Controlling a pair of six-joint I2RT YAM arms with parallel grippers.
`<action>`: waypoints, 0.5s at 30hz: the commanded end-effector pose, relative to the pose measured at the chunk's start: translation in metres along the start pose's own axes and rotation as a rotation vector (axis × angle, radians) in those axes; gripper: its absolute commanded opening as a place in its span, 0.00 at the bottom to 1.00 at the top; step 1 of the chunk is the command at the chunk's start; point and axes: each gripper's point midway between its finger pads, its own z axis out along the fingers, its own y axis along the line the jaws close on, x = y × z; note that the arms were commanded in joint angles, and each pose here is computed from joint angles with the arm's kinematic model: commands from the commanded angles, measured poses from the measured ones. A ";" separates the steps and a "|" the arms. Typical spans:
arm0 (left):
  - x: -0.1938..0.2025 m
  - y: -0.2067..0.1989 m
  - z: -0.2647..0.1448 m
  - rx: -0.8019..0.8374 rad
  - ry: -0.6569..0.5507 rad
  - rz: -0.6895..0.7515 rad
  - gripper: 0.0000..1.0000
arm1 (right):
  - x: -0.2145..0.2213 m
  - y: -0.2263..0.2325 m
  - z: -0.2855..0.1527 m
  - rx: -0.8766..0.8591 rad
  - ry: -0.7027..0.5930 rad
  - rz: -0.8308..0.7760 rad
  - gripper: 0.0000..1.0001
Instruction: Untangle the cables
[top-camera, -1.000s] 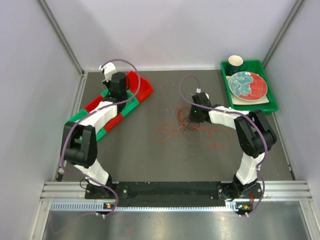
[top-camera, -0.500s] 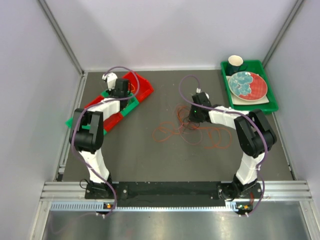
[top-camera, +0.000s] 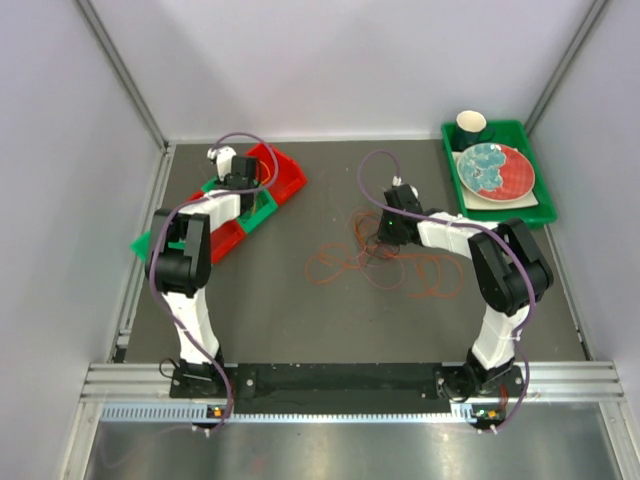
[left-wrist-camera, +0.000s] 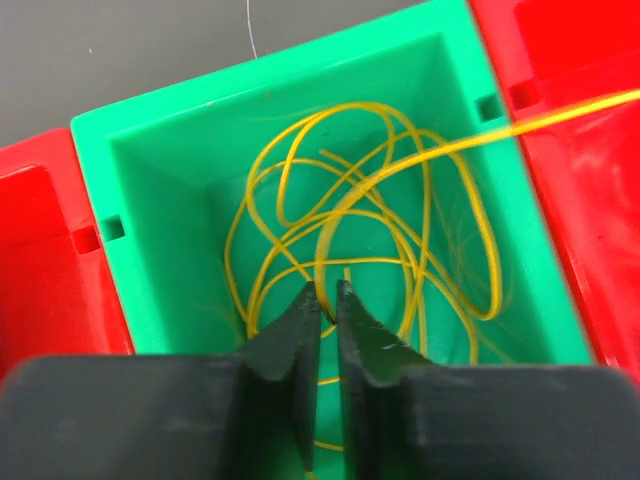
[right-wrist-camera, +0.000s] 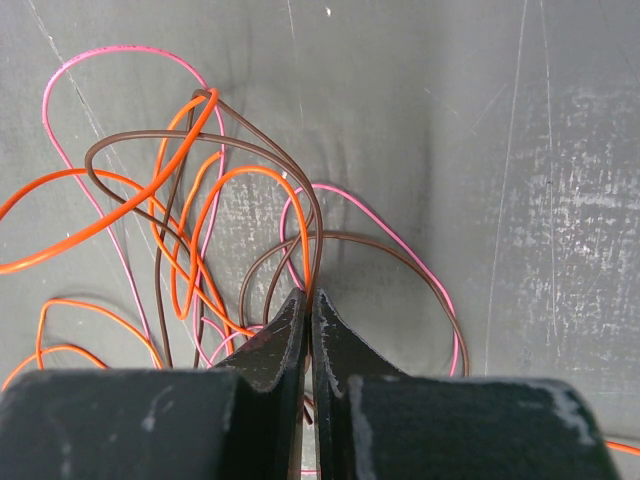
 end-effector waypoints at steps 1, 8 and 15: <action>-0.031 -0.008 -0.015 0.050 -0.023 -0.021 0.23 | -0.004 0.011 0.000 -0.021 -0.005 -0.007 0.00; -0.079 -0.007 -0.053 0.107 -0.111 -0.040 0.49 | -0.004 0.018 -0.002 -0.038 -0.006 -0.013 0.00; -0.114 -0.023 -0.088 0.245 -0.161 -0.070 0.50 | -0.001 0.021 -0.004 -0.042 -0.004 -0.018 0.00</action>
